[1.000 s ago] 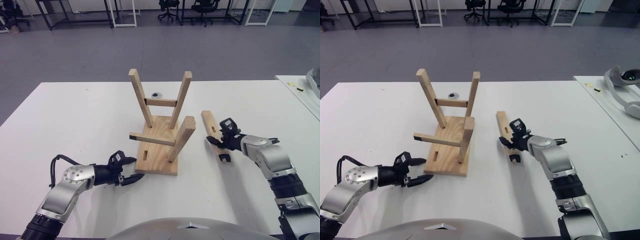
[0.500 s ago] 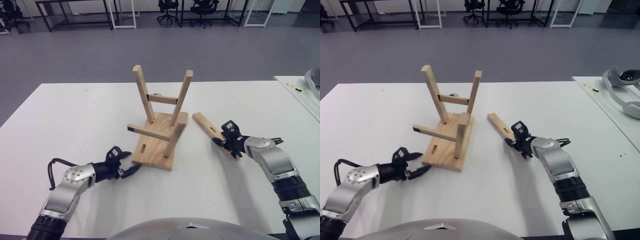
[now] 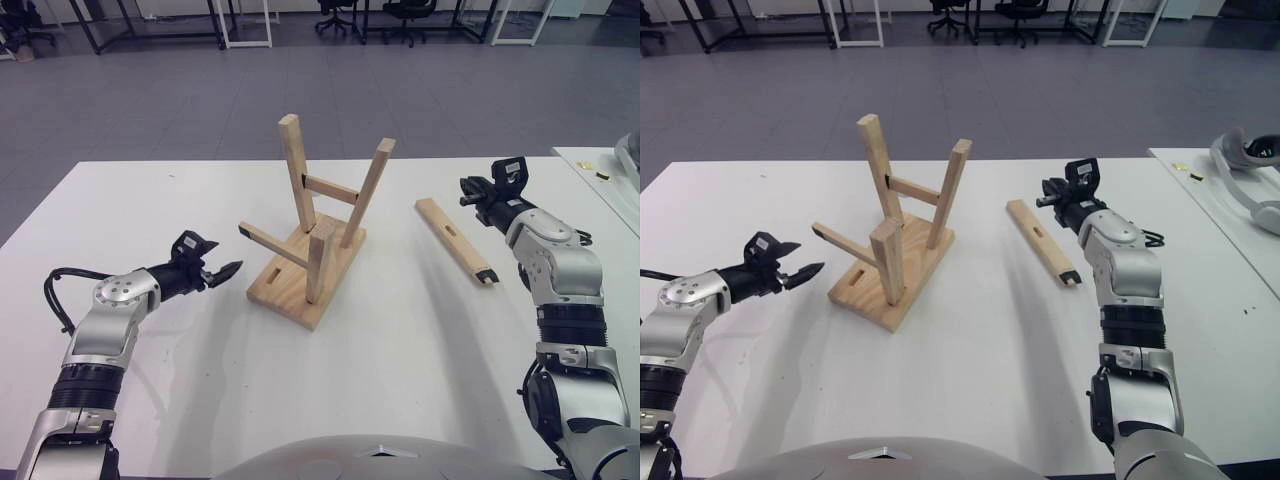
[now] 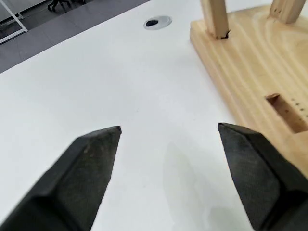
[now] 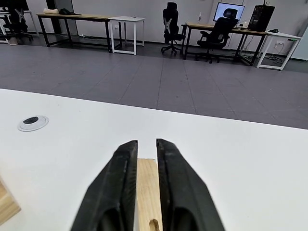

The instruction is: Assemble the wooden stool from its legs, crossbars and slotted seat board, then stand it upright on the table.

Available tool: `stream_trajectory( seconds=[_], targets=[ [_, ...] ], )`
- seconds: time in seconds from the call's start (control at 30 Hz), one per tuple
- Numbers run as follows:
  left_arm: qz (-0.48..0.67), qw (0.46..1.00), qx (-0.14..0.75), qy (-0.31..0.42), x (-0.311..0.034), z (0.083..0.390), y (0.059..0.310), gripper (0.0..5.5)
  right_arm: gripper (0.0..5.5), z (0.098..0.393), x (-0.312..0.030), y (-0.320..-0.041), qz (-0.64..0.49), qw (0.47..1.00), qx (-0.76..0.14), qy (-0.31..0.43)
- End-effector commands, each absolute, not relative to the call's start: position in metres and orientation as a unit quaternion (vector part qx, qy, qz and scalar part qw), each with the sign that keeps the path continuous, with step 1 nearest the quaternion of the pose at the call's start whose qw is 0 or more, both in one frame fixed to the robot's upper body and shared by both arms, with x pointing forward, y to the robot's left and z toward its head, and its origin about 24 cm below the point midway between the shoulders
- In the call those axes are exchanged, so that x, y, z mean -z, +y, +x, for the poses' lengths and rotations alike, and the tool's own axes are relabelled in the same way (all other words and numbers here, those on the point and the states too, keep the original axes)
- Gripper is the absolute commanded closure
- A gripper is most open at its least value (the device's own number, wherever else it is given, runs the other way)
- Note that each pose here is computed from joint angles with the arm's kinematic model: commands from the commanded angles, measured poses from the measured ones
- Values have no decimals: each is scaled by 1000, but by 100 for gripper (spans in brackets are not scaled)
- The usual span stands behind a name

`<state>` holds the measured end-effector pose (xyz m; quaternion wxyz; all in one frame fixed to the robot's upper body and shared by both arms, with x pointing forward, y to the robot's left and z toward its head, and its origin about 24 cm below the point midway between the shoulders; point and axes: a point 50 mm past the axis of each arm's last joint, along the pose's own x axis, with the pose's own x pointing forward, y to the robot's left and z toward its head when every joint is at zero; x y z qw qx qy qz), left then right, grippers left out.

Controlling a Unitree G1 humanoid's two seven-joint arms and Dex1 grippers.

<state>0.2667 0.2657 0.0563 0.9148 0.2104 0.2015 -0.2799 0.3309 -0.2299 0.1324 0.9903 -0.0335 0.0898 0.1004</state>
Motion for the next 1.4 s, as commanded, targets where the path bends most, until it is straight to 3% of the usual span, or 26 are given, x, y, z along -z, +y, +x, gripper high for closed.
stream_trajectory(
  seconds=[0.03, 0.13, 0.27, 0.53, 0.77, 0.83, 0.97, 1.03, 1.13, 1.27, 1.4],
  targets=[
    [273, 885, 302, 227, -37, 262, 262, 179, 518, 331, -125, -229, -55, 983, -125, 125],
    [266, 880, 329, 216, -30, 261, 248, 179, 518, 323, -90, -250, -73, 971, -111, 197],
    [251, 879, 351, 202, -29, 260, 236, 179, 458, 312, -60, -268, -82, 953, -119, 265],
    [243, 883, 349, 197, -24, 259, 232, 179, 292, 316, -65, -280, -75, 938, -174, 291],
    [229, 887, 357, 182, -28, 256, 224, 179, 179, 303, -42, -283, -86, 899, -196, 382],
    [201, 877, 402, 170, -37, 250, 210, 179, 179, 296, -33, -284, -95, 880, -214, 413],
    [101, 816, 545, 163, -66, 221, 165, 179, 254, 294, -27, -289, -94, 873, -209, 431],
    [96, 811, 551, 170, -69, 218, 163, 179, 286, 296, -26, -295, -96, 879, -190, 426],
    [110, 825, 519, 193, -61, 219, 179, 179, 339, 298, -26, -302, -112, 888, -166, 414],
    [101, 844, 484, 208, -62, 225, 201, 179, 344, 312, -48, -304, -128, 913, -161, 352],
    [121, 871, 424, 216, -83, 243, 250, 179, 344, 341, -105, -297, -86, 956, -151, 236]
  ],
)
